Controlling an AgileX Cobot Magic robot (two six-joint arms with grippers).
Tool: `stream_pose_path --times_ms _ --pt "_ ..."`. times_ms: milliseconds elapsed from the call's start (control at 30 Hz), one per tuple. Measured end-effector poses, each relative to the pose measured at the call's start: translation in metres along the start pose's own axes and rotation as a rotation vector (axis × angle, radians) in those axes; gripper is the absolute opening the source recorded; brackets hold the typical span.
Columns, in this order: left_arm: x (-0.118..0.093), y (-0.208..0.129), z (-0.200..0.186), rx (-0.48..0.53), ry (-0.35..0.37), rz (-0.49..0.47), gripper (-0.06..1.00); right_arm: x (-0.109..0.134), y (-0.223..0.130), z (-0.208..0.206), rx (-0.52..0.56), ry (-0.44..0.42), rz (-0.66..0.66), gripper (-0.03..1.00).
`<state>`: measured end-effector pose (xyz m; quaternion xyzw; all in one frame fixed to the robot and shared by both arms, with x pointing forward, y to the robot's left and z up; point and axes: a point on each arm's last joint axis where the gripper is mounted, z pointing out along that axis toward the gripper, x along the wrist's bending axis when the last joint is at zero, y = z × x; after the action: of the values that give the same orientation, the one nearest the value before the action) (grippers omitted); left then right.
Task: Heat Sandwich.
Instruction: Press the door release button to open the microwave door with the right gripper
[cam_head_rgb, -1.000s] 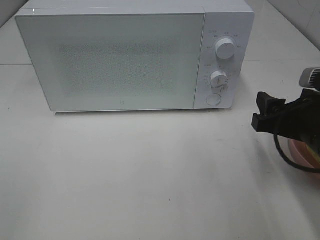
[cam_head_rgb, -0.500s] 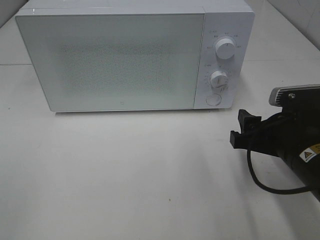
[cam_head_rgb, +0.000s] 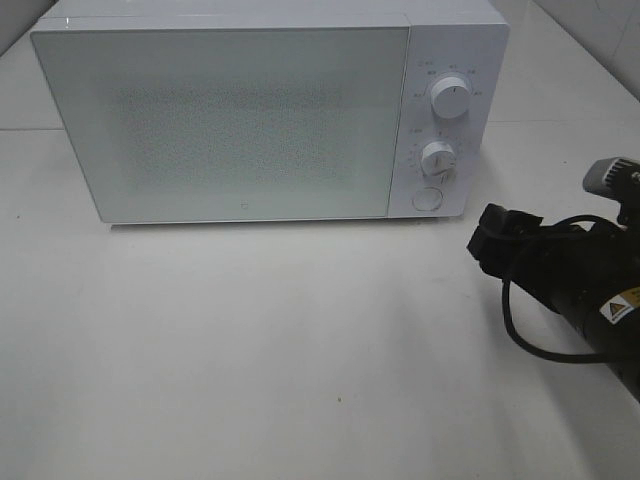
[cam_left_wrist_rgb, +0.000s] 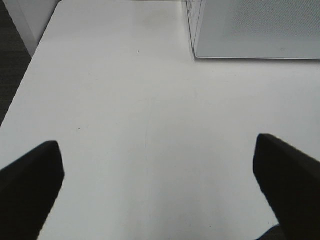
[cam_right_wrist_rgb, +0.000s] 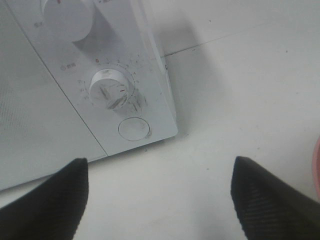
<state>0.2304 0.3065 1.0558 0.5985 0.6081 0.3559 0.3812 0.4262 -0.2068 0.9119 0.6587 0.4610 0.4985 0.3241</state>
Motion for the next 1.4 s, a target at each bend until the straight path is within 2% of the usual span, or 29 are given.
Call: stream_pose_path --times_ms 67,100,133,200,233,267,367,400,433,500,533,633,667,700,767,800,833,867,900,933,967,1100,1400 --pt "0.0 0.0 0.0 0.0 0.0 0.0 0.97 0.0 0.0 0.0 0.0 0.0 0.106 0.76" --pt "0.0 0.0 0.0 0.0 0.0 0.0 0.97 0.0 0.0 0.0 0.0 0.0 0.22 0.76" --pt "0.0 0.0 0.0 0.0 0.0 0.0 0.97 0.0 0.0 0.0 0.0 0.0 0.22 0.76" --pt "0.0 0.0 0.0 0.0 0.0 0.0 0.97 0.0 0.0 0.0 0.0 0.0 0.357 0.76" --pt "0.0 0.0 0.0 0.0 0.0 0.0 0.97 0.0001 0.0 0.0 0.0 0.001 0.481 0.76" --pt "0.0 0.0 0.0 0.0 0.0 0.0 0.97 0.0001 0.0 0.0 0.0 0.001 0.481 0.76" --pt "0.0 0.0 0.0 0.0 0.0 0.0 0.97 0.0001 0.0 0.0 0.0 0.001 0.674 0.76" --pt "0.0 0.0 0.0 0.0 0.0 0.0 0.97 0.0001 0.0 0.0 0.001 0.001 0.776 0.75" --pt "0.0 0.0 0.0 0.0 0.0 0.0 0.97 0.0001 0.0 0.0 0.001 0.001 0.776 0.75" --pt "0.0 0.0 0.0 0.0 0.0 0.0 0.97 0.0001 0.0 0.0 0.001 0.001 0.864 0.74" --pt "0.0 0.0 0.0 0.0 0.0 0.0 0.97 0.0001 0.0 0.0 0.001 0.001 0.946 0.71" --pt "0.0 0.0 0.0 0.0 0.0 0.0 0.97 0.0002 0.0 0.0 0.001 0.001 1.012 0.66" --pt "0.0 0.0 0.0 0.0 0.0 0.0 0.97 0.0002 0.0 0.0 0.001 0.001 1.063 0.59" --pt "0.0 0.0 0.0 0.0 0.0 0.0 0.97 0.0002 0.0 0.0 0.001 0.001 1.063 0.59" --pt "0.0 0.0 0.0 0.0 0.0 0.0 0.97 0.0002 0.0 0.0 0.001 0.001 1.107 0.48" --pt "0.0 0.0 0.0 0.0 0.0 0.0 0.97 0.0001 -0.0001 0.0 0.002 0.001 1.145 0.36" --pt "0.0 0.0 0.0 0.0 0.0 0.0 0.97 0.0001 -0.0001 0.0 0.002 0.001 1.159 0.29" --pt "0.0 0.0 0.0 0.0 0.0 0.0 0.97 0.0001 -0.0001 0.0 0.002 0.001 1.159 0.29" --pt "0.0 0.0 0.0 0.0 0.0 0.0 0.97 0.0001 -0.0002 0.0 0.003 0.0 1.169 0.24" --pt "0.0 0.0 0.0 0.0 0.0 0.0 0.97 0.0 -0.001 0.0 0.01 -0.006 1.175 0.1" --pt "0.0 0.0 0.0 0.0 0.0 0.0 0.97 -0.0002 -0.0018 0.0 0.017 -0.013 1.176 0.06" --pt "0.0 0.0 0.0 0.0 0.0 0.0 0.97 -0.0006 -0.0036 -0.0001 0.031 -0.029 1.188 0.01" --pt "0.0 0.0 0.0 0.0 0.0 0.0 0.97 0.003 -0.0041 0.0015 0.05 -0.018 1.187 0.01"
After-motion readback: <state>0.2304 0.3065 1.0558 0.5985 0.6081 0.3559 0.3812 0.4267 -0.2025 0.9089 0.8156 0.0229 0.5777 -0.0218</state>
